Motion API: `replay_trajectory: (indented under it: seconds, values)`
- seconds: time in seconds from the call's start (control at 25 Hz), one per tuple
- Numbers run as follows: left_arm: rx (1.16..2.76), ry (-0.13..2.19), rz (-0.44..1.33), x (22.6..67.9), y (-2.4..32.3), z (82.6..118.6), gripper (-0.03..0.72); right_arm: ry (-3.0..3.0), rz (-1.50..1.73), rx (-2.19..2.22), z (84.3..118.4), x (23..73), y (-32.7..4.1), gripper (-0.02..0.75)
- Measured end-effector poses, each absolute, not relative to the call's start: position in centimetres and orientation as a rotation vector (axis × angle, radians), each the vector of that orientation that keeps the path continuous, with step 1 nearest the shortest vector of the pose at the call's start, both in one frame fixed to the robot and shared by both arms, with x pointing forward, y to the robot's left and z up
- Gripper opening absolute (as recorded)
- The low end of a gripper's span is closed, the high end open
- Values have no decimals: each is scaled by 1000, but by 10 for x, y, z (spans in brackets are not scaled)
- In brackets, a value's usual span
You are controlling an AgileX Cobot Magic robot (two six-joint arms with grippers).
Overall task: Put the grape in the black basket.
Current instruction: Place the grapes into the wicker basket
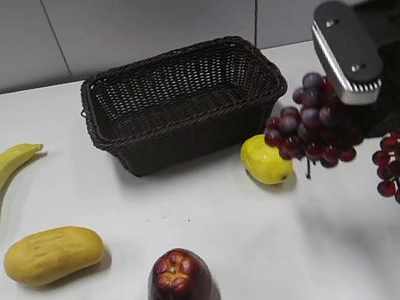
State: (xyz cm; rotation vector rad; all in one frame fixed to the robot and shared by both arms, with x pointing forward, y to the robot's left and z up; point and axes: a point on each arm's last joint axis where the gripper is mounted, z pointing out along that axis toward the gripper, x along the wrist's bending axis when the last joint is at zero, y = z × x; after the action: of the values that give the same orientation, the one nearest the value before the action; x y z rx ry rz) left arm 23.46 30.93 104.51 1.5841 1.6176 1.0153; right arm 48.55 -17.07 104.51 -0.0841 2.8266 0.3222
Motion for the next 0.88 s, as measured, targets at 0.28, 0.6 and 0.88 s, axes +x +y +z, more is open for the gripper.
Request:
replay_trajectory:
  seconds: [0.28, 0.6, 0.88]
  values:
    - [1584, 1618, 1015, 235, 309, 1045, 217, 2564, 422, -93, 1106, 519, -156, 260]
    - [1584, 1618, 1015, 235, 309, 1045, 217, 2246, 525, -68, 1119, 590, -124, 260]
    - [1584, 1618, 1015, 235, 309, 1045, 217, 2187, 528, -57, 1066, 645, -99, 258]
